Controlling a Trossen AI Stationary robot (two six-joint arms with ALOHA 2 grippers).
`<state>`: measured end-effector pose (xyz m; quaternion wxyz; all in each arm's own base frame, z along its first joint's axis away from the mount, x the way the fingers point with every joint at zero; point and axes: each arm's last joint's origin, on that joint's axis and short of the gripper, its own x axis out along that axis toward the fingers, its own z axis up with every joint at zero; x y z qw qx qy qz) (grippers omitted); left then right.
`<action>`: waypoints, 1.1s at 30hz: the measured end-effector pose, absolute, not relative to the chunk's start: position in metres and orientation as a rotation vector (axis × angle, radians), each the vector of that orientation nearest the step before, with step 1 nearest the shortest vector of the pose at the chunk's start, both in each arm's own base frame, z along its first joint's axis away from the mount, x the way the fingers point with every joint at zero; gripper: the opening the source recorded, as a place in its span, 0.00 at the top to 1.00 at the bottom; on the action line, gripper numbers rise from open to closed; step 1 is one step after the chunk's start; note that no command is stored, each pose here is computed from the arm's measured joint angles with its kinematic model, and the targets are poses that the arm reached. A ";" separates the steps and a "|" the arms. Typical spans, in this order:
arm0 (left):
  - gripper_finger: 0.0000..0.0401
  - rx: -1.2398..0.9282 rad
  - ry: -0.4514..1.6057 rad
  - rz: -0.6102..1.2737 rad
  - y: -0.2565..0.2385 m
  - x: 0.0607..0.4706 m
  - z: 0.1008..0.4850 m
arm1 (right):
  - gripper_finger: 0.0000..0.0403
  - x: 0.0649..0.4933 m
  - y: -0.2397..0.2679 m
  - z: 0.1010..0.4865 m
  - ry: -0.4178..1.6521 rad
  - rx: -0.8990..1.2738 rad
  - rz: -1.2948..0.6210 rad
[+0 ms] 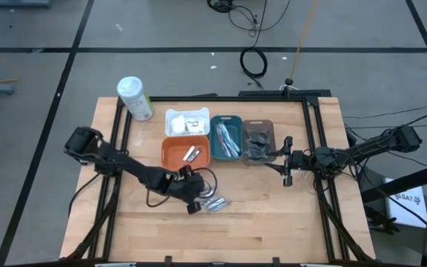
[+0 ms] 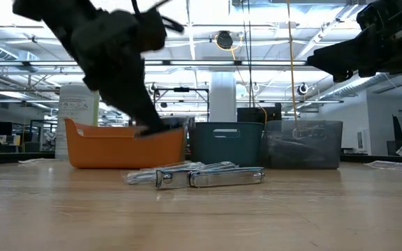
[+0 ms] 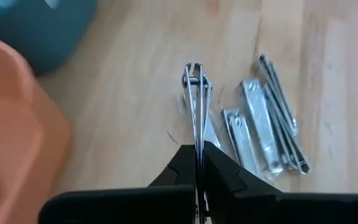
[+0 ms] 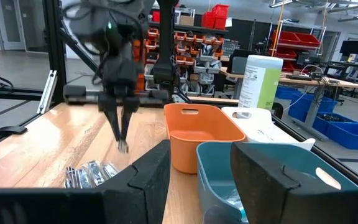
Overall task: Pick & Place Travel size toiletries
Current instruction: Put the nail cutter into the orange bin
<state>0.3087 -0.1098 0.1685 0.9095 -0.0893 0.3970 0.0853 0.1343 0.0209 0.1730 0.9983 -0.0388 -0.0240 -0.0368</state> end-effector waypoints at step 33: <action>0.99 -0.011 0.839 0.422 -0.052 0.246 0.224 | 0.61 0.134 0.021 0.173 -0.048 -0.078 -0.074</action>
